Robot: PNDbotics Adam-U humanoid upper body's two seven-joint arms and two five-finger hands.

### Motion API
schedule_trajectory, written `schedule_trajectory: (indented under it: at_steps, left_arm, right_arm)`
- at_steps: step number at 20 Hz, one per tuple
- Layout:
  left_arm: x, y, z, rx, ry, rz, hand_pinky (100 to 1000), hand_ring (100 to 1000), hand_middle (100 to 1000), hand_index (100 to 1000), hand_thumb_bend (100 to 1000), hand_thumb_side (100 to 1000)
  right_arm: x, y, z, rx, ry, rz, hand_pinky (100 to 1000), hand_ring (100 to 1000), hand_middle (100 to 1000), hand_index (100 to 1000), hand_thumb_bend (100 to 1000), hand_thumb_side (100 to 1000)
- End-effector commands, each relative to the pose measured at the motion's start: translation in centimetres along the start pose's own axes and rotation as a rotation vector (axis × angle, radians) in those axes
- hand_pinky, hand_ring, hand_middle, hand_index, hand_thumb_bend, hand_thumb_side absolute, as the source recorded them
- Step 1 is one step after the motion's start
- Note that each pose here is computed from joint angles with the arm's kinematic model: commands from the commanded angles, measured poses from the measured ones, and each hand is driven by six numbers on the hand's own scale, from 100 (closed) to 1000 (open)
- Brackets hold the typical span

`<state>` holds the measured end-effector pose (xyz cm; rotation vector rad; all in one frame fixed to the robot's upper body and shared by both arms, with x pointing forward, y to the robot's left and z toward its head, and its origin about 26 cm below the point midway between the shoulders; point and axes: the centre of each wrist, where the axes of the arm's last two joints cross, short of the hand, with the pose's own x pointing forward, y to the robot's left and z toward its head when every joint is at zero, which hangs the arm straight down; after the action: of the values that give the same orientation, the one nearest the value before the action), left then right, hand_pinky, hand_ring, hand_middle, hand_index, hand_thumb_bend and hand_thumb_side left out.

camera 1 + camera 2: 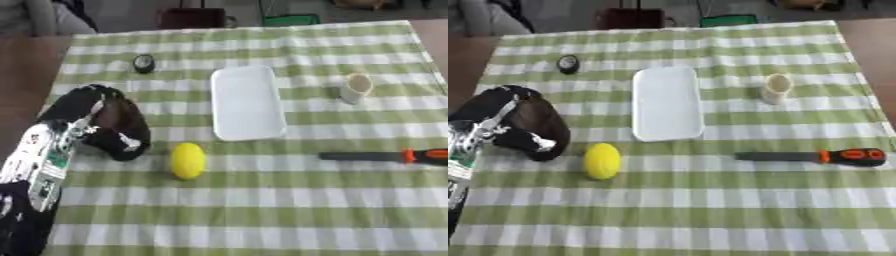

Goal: Pick up objects on the table and place them in the box.

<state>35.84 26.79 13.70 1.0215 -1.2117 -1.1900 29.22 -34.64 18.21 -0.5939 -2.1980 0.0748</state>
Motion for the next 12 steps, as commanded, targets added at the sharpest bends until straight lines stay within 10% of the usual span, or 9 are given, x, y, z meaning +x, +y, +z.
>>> schedule_trajectory:
  at_steps: [1, 12]
  left_arm:
    - [0.2, 0.4, -0.2, 0.041, -0.003, 0.012, 389, 476, 630, 817, 415, 328]
    - [2.2, 6.3, 0.1, 0.104, -0.202, 0.023, 391, 477, 626, 821, 367, 348]
  right_arm:
    - [0.8, -0.6, -0.6, -0.002, -0.034, 0.023, 579, 667, 719, 820, 447, 728]
    - [0.5, -0.6, -0.4, -0.003, -0.024, 0.023, 578, 666, 718, 820, 447, 731]
